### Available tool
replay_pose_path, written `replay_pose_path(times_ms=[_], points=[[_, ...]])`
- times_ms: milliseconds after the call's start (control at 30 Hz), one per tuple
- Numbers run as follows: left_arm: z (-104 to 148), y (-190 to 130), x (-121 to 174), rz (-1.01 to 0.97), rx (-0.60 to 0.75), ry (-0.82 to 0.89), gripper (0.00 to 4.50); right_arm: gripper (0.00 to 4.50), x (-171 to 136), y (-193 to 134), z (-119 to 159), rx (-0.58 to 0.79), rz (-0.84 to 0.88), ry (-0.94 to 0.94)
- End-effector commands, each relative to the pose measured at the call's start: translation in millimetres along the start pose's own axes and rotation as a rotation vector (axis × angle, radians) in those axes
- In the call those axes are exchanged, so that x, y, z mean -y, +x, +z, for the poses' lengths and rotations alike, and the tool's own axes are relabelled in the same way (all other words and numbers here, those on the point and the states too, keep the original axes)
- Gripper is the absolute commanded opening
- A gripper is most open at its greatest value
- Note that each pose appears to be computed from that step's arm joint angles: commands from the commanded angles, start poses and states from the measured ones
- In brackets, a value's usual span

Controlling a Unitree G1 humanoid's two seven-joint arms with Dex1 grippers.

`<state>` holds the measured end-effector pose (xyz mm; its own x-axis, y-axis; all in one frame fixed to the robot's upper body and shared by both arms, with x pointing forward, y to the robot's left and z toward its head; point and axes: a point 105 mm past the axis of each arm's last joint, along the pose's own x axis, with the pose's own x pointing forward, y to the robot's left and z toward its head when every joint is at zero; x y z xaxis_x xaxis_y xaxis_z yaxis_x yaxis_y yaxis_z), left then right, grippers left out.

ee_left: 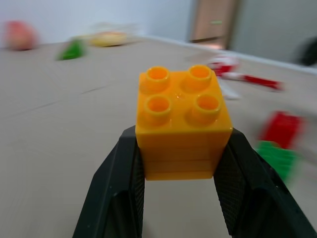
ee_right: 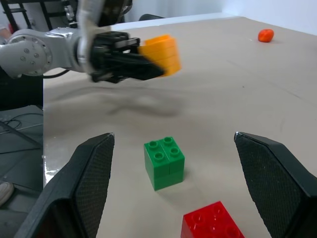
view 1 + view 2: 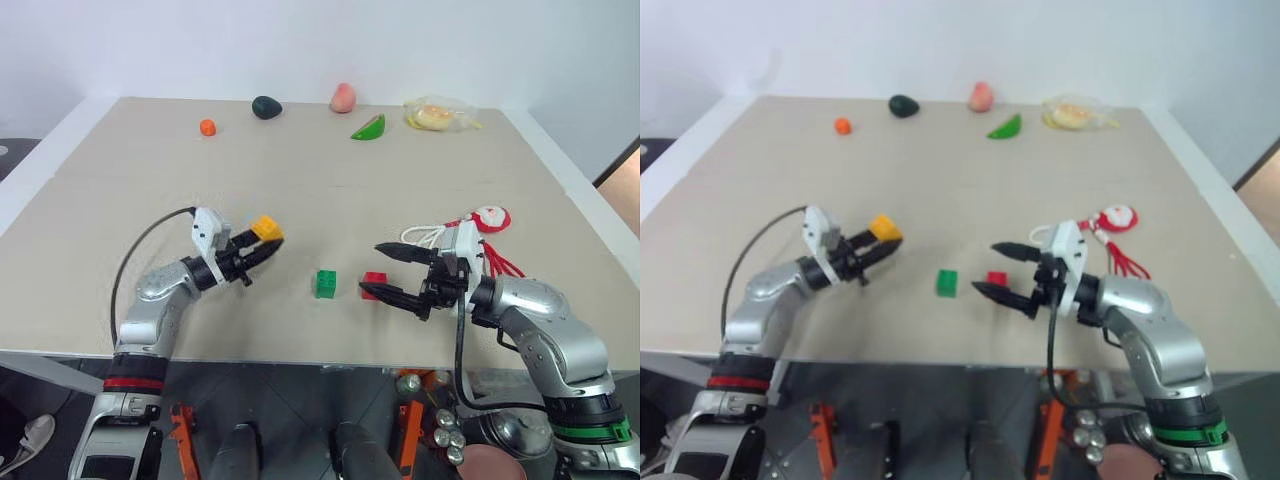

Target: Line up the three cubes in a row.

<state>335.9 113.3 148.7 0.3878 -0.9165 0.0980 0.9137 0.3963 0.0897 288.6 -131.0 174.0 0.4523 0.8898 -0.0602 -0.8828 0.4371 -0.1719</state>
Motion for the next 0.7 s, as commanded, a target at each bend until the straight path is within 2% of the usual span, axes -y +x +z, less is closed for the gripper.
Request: replay_pose_path(times_ms=[33, 300, 533, 700], points=[[-7, -13, 13, -0.194, -0.052, 0.014, 1.33, 3.98, -1, -7, 16, 0.03, -0.018, -0.056], [-7, -20, -17, -0.249, -0.112, 0.024, 1.33, 3.98, -3, -16, 17, 0.019, -0.052, -0.054], [-19, -22, -18, -0.326, -0.18, 0.027, 1.33, 3.98, -5, -23, 17, 0.005, -0.07, -0.051], [-34, -24, -16, -0.36, -0.275, 0.084, 1.33, 3.98, -8, -25, 17, 0.003, -0.078, -0.045]])
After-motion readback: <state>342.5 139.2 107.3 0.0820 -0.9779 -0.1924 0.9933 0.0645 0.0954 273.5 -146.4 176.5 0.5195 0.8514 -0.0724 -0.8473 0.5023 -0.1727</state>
